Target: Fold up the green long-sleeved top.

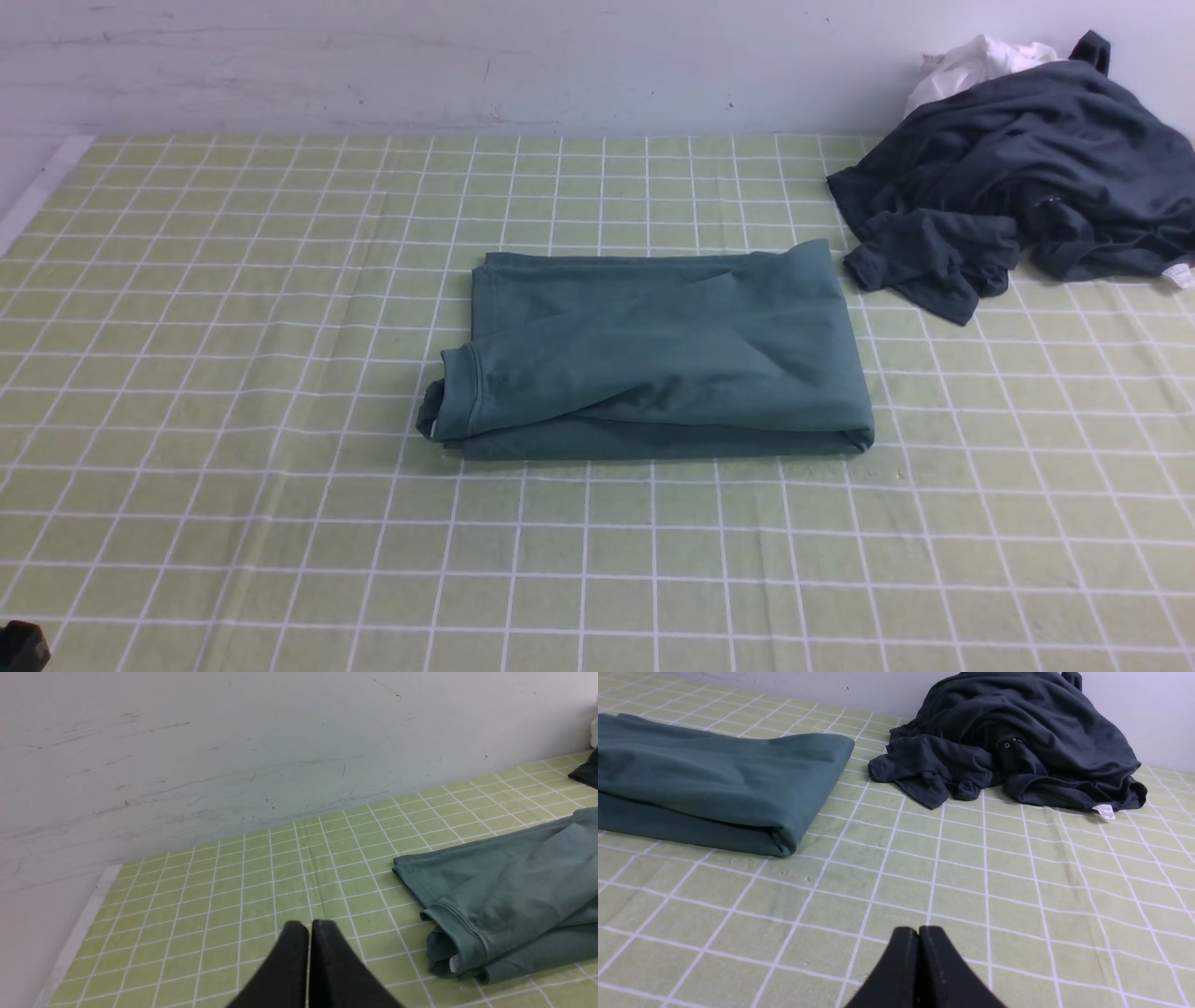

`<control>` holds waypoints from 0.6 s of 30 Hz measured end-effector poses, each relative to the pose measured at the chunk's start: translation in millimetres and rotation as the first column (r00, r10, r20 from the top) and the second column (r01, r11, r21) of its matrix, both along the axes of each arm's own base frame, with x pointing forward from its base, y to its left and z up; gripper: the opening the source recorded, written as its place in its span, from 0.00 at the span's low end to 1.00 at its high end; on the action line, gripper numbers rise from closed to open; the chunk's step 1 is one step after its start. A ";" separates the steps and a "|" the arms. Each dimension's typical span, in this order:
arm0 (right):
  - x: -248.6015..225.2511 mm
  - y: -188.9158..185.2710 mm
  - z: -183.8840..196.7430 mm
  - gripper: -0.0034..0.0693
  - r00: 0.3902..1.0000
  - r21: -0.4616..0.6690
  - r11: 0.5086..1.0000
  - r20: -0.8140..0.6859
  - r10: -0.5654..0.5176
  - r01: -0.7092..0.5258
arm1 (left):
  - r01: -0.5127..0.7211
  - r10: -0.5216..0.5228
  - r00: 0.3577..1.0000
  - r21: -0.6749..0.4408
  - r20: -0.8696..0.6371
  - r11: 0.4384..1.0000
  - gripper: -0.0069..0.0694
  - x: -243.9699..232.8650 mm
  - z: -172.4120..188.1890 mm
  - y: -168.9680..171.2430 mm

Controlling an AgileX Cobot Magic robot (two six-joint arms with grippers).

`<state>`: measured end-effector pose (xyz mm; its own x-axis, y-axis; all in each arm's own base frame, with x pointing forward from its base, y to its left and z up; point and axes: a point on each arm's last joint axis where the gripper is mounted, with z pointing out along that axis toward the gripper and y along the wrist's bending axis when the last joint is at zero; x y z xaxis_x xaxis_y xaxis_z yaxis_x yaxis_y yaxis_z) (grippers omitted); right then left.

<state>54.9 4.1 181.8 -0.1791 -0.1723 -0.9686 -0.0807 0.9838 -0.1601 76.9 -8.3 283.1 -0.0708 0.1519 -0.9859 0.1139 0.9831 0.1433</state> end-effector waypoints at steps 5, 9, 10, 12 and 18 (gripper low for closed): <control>0.0 0.1 0.0 0.03 1.000 0.002 1.000 0.000 0.000 0.000 | 0.000 0.000 1.000 0.000 0.000 1.000 0.08 0.0 0.0 0.0; 0.0 0.1 -0.1 0.03 1.000 0.003 1.000 -0.001 0.000 0.000 | -0.002 0.002 1.000 -0.001 0.010 1.000 0.08 -1.8 -2.3 0.3; 0.0 0.1 -0.2 0.03 1.000 0.003 1.000 -0.002 0.001 -0.001 | -0.003 0.003 1.000 -0.001 0.016 1.000 0.08 -3.8 -5.0 0.6; 0.0 0.1 -0.2 0.03 1.000 0.004 1.000 -0.002 0.001 -0.001 | -0.018 0.018 0.999 -0.002 0.040 1.000 0.08 -8.4 -12.0 1.9; 0.0 0.2 -0.2 0.03 1.000 0.007 1.000 -0.002 0.001 -0.001 | -0.135 0.134 0.976 -0.004 0.170 0.991 0.08 -21.3 -67.5 10.1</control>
<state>54.9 4.3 181.6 -0.1812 -0.1661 -0.9693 -0.0819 0.9848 -0.1535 55.5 1.8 215.6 0.0765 0.1599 -0.9842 -0.0460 0.9866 0.1568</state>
